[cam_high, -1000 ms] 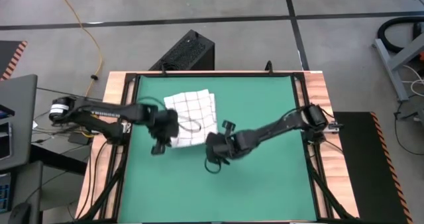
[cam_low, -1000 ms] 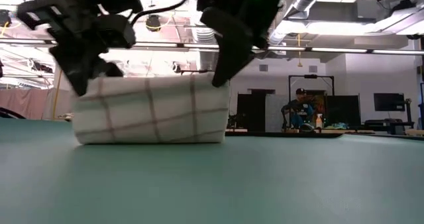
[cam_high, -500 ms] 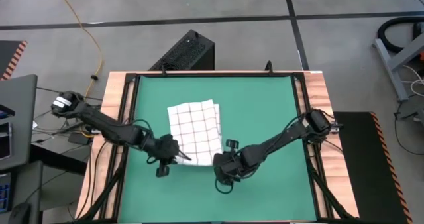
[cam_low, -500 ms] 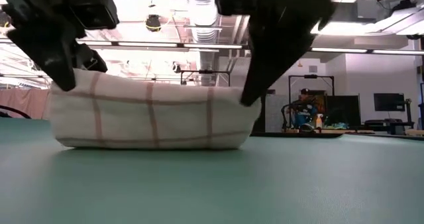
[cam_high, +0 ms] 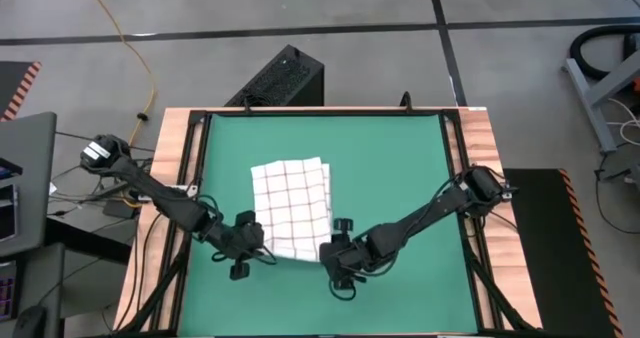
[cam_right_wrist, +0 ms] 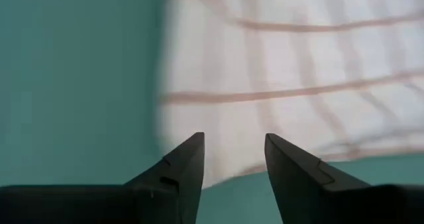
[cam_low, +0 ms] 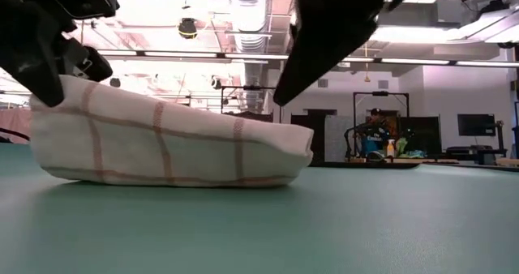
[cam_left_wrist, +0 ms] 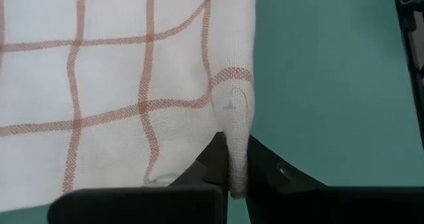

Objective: Roll towel into tight, uniform cylinder
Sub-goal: Roll the white patterned towel

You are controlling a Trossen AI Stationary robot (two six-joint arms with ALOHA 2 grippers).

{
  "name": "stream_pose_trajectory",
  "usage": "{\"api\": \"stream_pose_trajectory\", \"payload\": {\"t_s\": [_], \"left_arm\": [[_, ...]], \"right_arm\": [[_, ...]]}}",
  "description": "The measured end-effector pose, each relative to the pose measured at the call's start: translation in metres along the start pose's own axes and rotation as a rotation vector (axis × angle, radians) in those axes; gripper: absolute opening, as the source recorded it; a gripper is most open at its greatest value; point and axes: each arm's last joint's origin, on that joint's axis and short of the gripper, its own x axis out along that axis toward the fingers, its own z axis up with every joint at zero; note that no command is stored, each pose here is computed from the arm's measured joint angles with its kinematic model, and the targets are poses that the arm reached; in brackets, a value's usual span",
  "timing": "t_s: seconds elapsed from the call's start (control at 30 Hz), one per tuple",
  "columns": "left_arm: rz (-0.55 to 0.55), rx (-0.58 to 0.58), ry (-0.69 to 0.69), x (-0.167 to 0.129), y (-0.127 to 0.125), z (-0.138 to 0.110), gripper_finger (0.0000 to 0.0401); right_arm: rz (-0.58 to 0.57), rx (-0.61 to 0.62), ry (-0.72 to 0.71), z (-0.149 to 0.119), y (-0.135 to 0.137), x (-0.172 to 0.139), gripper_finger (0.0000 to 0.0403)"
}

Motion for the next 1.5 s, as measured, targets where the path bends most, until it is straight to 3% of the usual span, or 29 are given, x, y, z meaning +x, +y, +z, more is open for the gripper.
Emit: {"api": "stream_pose_trajectory", "payload": {"t_s": [0.2,0.4,0.57,0.77,1.03,1.23,1.5], "left_arm": [[0.030,0.003,0.007,-0.002,-0.005,-0.007,0.0011],[0.097,-0.033,0.011,0.006,-0.008,-0.013,0.0012],[0.084,-0.080,0.044,0.026,-0.012,-0.018,0.0024],[0.018,-0.104,0.094,0.049,-0.018,-0.023,0.0036],[-0.072,-0.128,0.109,0.058,-0.024,-0.023,0.0022],[-0.079,-0.148,0.095,0.058,-0.025,-0.022,0.0019],[-0.087,-0.173,0.089,0.058,-0.026,-0.021,0.0019]], "right_arm": [[-0.207,0.222,-0.061,0.019,-0.059,0.001,0.0172],[-0.167,0.582,0.054,0.020,-0.125,0.032,0.0169],[-0.208,0.687,0.075,0.016,-0.157,0.054,0.0168],[-0.305,0.760,0.035,0.016,-0.190,0.056,0.0168],[-0.307,0.822,-0.071,0.023,-0.217,0.060,0.0168],[-0.308,0.836,-0.091,0.024,-0.224,0.060,0.0168],[-0.276,0.887,-0.020,0.008,-0.219,0.105,0.0168]]}}
